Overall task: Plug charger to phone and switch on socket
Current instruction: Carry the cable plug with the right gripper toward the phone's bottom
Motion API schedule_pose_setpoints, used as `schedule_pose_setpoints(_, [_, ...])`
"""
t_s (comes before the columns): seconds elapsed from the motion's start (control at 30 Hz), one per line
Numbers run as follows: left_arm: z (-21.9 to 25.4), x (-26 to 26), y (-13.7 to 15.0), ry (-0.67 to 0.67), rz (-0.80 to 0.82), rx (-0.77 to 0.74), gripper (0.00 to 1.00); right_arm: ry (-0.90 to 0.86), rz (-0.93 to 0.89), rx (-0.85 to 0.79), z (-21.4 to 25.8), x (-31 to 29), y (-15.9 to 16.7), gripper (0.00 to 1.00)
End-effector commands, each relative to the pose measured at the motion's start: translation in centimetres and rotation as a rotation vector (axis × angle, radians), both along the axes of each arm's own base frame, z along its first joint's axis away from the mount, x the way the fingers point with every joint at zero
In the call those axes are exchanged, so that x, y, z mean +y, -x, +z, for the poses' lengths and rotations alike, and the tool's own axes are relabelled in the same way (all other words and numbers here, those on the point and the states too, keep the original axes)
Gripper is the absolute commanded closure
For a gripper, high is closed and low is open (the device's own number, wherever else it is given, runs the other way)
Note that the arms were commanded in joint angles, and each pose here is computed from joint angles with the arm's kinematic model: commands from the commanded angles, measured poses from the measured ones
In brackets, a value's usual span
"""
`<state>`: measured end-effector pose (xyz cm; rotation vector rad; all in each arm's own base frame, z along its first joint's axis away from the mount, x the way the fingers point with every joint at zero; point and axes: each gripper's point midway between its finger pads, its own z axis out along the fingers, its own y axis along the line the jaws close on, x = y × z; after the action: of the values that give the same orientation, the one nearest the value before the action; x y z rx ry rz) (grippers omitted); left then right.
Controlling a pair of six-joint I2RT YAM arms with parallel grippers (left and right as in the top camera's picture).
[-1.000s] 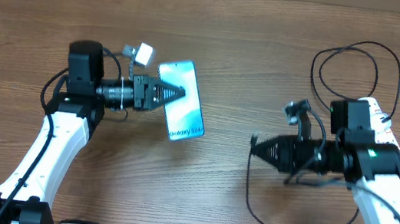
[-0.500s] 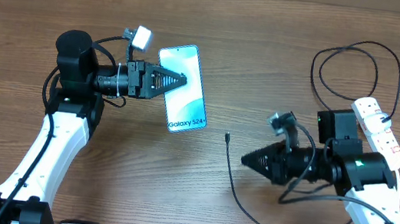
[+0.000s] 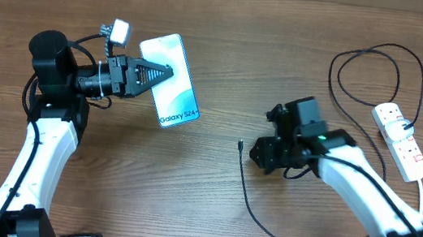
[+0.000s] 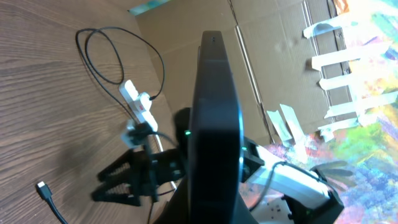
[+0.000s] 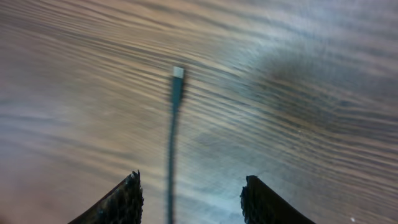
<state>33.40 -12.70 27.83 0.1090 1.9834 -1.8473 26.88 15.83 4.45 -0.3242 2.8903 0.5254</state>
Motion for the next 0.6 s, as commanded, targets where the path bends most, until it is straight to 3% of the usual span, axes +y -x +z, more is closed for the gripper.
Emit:
schedule_pose_setpoints(0.0, [0.5,0.0,0.4,-0.008,-0.032,-0.069,0.96,0.105,-0.029,-0.008,-2.0,-0.5,-0.6,0.50])
schedule_pose_setpoints(0.57, [0.5,-0.1,0.6,-0.024,-0.041,-0.140,0.96,0.094,0.010,-0.077,-3.8,4.3,-1.2,0.53])
